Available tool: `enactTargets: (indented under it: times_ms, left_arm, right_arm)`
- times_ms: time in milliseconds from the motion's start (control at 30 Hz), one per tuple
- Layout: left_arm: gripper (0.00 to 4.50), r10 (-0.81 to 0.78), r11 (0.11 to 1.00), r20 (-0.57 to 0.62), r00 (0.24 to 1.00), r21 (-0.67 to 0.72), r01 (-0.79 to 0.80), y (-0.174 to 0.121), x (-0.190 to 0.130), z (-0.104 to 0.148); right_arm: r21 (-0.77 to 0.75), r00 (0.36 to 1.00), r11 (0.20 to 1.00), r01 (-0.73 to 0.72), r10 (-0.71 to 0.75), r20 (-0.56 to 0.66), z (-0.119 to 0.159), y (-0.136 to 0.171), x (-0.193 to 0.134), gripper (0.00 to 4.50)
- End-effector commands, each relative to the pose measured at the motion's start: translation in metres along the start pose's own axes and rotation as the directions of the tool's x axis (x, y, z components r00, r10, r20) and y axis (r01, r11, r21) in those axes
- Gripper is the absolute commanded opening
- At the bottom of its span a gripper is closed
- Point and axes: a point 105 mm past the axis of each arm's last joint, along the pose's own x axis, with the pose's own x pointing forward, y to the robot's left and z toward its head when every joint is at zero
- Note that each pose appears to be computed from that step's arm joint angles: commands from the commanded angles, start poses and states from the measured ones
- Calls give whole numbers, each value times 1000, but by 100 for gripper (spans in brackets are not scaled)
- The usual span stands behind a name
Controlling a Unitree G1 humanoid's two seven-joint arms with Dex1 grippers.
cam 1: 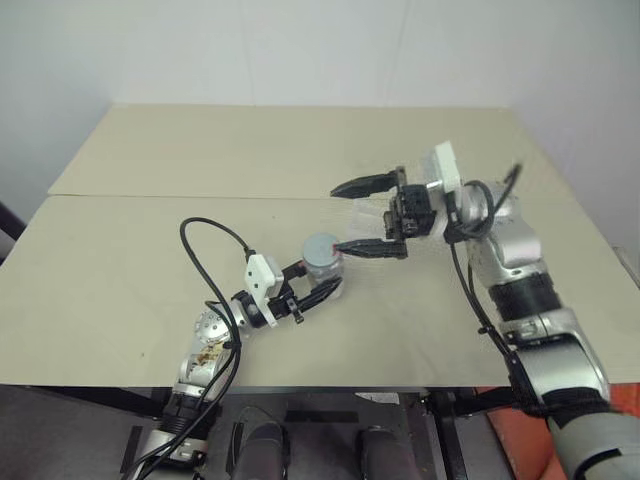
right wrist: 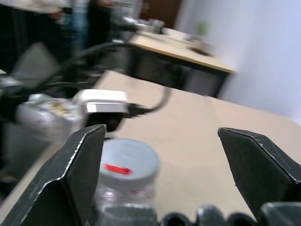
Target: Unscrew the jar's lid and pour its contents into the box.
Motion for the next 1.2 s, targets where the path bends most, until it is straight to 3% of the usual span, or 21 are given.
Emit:
enactTargets:
  times_ms: [33, 167, 333, 633, 1200]
  left_arm:
    - [213, -7, 1000, 30, 1000, 25, 6, 2, 6, 9]
    - [213, -18, 999, 21, 1000, 28, 17, 2, 7, 8]
    - [213, -30, 999, 17, 999, 37, 30, 4, 7, 10]
    - [213, -53, 998, 12, 999, 42, 53, 4, 8, 11]
    - [213, -47, 999, 5, 999, 21, 47, 6, 2, 11]
  right_arm:
    - [-49, 992, 991, 122, -119, 49, 36, 6, -1, 447]
    - [-7, 968, 968, 250, -250, 7, 37, 24, 13, 447]
    - [-48, 932, 942, 332, -335, -139, 8, 47, 30, 447]
    - [-51, 880, 888, 457, -460, -120, 3, 37, 36, 447]
    - [-42, 877, 886, 461, -462, -129, 3, 42, 22, 447]
